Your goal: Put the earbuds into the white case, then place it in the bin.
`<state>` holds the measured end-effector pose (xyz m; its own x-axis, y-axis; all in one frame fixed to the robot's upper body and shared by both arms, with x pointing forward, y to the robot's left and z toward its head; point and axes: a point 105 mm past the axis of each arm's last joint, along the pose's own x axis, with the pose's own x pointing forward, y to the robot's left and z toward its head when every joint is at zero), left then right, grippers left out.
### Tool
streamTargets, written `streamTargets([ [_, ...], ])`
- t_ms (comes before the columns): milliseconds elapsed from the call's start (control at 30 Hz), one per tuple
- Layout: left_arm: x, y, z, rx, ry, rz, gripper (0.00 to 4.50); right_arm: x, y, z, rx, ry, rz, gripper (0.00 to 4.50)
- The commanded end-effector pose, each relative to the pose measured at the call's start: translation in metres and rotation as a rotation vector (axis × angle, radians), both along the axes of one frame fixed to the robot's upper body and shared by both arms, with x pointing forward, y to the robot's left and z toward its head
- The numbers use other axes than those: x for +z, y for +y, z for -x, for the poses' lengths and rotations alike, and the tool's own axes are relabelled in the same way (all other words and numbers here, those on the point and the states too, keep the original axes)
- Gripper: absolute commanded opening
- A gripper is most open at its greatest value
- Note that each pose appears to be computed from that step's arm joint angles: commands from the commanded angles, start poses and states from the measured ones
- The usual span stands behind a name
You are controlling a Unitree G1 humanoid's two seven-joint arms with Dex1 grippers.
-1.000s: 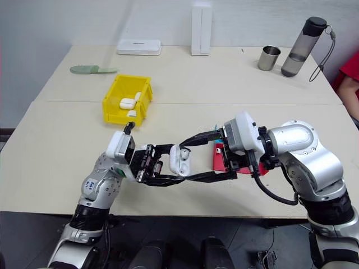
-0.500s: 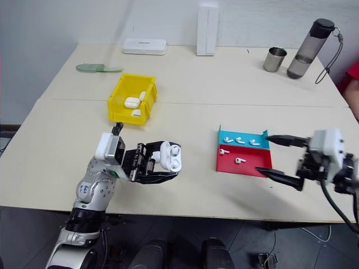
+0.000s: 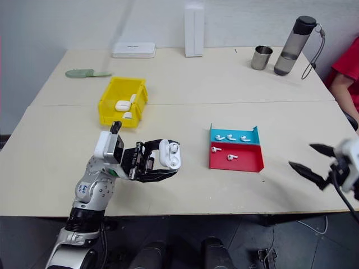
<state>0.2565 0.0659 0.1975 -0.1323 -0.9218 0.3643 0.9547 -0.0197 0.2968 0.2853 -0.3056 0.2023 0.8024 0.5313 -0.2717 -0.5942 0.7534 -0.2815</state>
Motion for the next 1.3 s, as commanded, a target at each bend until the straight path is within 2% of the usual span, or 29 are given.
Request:
streamTargets([
  [33,0.005,0.002,0.004,-0.003,-0.024,0.016,2.82,0.019,0.033,-0.013,0.072,0.125,0.036,4.48],
  [167,0.004,0.000,0.004,-0.001,-0.019,0.019,2.82,0.027,0.056,-0.040,0.071,0.218,0.118,4.48],
  [333,0.004,-0.005,0.005,-0.006,-0.018,0.027,2.82,0.013,0.067,-0.071,0.079,0.273,0.272,4.48],
  [500,0.005,-0.009,0.007,-0.005,-0.018,0.035,2.82,-0.002,0.065,-0.090,0.080,0.324,0.398,4.48],
  [900,0.006,-0.007,0.008,0.016,-0.013,0.034,2.82,-0.012,0.072,-0.111,0.158,0.347,0.565,4.48],
  [1000,0.006,-0.007,0.008,0.021,-0.015,0.032,2.82,-0.014,0.067,-0.111,0.169,0.376,0.616,4.48],
  [1300,0.005,-0.006,0.009,0.036,-0.014,0.033,2.82,-0.016,0.072,-0.105,0.221,0.428,0.646,4.48],
])
